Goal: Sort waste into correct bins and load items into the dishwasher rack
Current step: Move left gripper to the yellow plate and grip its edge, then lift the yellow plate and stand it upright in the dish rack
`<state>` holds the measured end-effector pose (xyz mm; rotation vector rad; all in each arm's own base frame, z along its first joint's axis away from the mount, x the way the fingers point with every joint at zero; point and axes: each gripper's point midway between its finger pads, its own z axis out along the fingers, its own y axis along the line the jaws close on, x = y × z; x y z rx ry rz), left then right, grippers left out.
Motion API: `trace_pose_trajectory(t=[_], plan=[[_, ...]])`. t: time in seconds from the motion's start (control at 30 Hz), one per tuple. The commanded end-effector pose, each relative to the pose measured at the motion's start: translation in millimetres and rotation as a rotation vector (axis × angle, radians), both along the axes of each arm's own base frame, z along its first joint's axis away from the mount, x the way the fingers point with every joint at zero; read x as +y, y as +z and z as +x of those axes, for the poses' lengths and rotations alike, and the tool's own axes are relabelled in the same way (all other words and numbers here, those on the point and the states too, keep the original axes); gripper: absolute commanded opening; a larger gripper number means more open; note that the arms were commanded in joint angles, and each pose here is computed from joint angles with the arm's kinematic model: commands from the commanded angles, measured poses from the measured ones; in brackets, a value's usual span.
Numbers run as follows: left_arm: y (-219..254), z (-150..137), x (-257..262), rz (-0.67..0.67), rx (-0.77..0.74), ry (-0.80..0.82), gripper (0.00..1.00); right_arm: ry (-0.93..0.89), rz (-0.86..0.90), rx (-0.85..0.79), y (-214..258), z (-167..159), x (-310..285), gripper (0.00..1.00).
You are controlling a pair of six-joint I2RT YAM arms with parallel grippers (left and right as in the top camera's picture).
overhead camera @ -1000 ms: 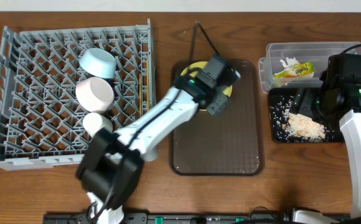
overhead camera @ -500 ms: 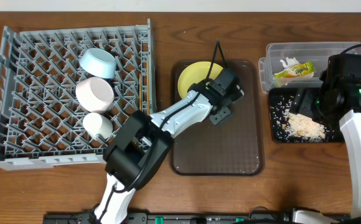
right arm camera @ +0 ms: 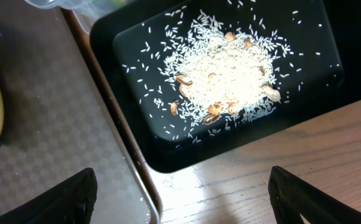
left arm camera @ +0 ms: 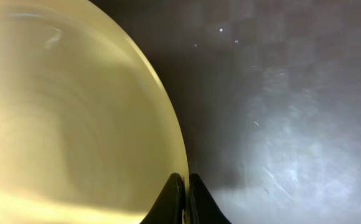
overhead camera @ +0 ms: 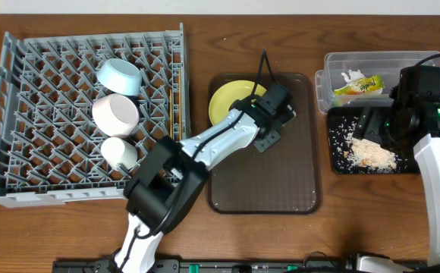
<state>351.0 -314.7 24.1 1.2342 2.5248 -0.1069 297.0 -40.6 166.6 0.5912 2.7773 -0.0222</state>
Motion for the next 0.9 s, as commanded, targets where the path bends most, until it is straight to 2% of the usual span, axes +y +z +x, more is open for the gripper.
trace_pose_trajectory(t=[0.0, 0.17, 0.33, 0.43, 0.67, 0.87], plan=[[57.8, 1.7, -2.8, -0.098, -0.056, 0.071, 0.06, 0.000, -0.015, -0.012, 4.5, 0.2, -4.4, 0.86], [134.8, 0.1, 10.4, -0.206, -0.151, 0.113, 0.06, 0.000, -0.015, -0.013, 4.5, 0.3, -4.4, 0.86], [195.2, 13.5, 51.7, -0.348, -0.200, 0.331, 0.06, 0.000, -0.015, -0.012, 4.5, 0.2, -4.3, 0.86], [216.7, 18.0, 70.1, -0.495, -0.122, 0.394, 0.06, 0.000, -0.015, -0.013, 4.5, 0.3, -4.3, 0.86], [246.2, 26.2, 108.5, -0.872, 0.188, 0.440, 0.06, 0.000, -0.015, -0.012, 4.5, 0.2, -4.4, 0.86], [255.9, 39.3, 155.5, -1.025, 0.265, 0.479, 0.06, 0.000, -0.015, -0.012, 4.5, 0.2, -4.3, 0.86]])
